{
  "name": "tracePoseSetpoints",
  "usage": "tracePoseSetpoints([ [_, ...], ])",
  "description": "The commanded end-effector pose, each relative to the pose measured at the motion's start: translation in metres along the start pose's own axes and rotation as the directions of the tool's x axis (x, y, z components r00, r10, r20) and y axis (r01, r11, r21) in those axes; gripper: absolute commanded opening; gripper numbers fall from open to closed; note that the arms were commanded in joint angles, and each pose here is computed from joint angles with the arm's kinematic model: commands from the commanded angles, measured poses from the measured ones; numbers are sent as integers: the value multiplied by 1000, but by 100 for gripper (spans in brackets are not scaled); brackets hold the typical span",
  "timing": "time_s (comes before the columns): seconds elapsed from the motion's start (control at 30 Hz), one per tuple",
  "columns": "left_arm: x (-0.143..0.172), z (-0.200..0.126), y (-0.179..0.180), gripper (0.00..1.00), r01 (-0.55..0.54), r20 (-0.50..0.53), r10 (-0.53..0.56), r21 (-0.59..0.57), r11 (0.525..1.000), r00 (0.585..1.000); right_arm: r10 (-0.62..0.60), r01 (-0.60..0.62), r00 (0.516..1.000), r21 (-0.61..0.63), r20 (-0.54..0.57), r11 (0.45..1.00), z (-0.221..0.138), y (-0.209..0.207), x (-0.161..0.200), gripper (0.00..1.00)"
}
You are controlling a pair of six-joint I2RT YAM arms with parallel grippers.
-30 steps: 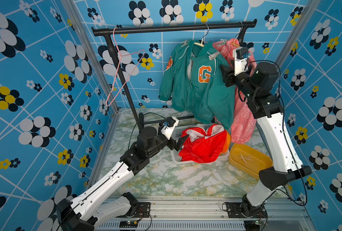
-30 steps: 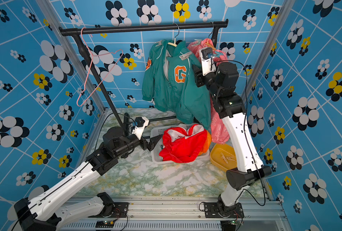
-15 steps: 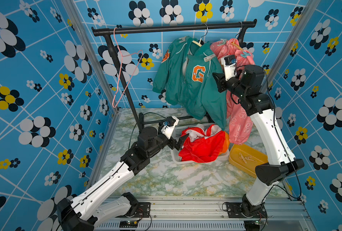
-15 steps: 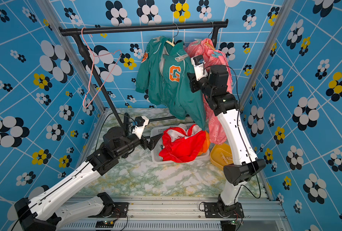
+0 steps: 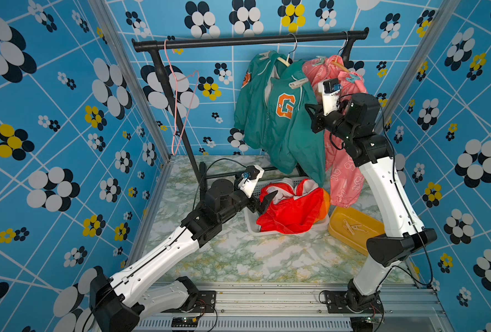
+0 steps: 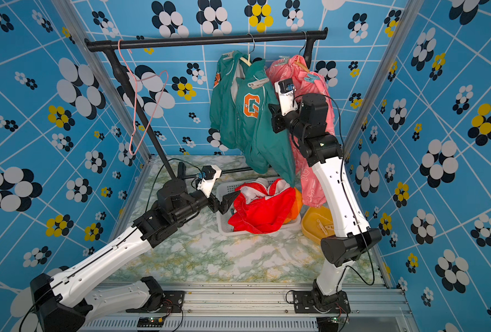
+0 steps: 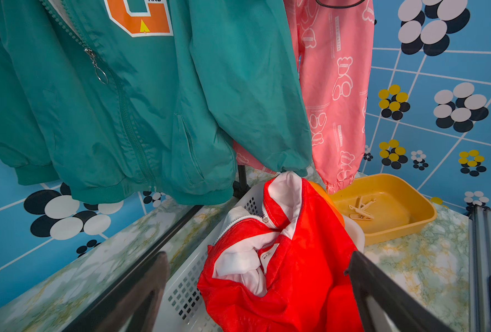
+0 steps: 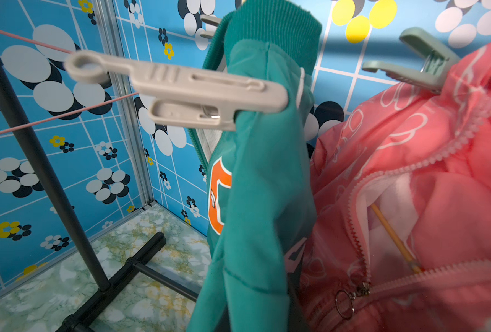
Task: Remove the clothespins securing jackets to the hanger
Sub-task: Pick up the hanger from the clothesline.
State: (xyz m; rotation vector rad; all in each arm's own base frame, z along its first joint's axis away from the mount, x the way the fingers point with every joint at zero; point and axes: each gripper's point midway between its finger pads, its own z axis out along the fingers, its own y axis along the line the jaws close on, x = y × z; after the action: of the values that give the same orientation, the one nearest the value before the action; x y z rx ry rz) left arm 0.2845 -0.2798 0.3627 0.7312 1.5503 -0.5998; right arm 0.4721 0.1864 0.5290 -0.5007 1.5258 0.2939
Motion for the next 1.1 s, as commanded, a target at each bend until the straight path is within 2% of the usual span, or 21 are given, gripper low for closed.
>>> tracePoseSetpoints([
  [0.0,-13,2,-2,96,-8,40,8,2,1000,999,50,-55,992,35,113,998,-8,-8,-34,0],
  [0.17,-10,4,-5,94,-2,37,2,10,1000,999,68,-78,973,37,221,996,-22,-8,-77,0],
  [0.43,-10,4,-2,94,-8,36,8,-6,1000,999,6,-49,925,104,380,993,-60,-1,-127,0],
  [0.67,-10,1,-1,94,-4,31,5,-19,1000,999,-51,-46,885,196,463,979,-80,-5,-139,0],
  [1.07,-9,-9,4,94,-6,29,8,-54,999,1000,-51,-41,892,193,449,980,-72,-4,-127,0],
])
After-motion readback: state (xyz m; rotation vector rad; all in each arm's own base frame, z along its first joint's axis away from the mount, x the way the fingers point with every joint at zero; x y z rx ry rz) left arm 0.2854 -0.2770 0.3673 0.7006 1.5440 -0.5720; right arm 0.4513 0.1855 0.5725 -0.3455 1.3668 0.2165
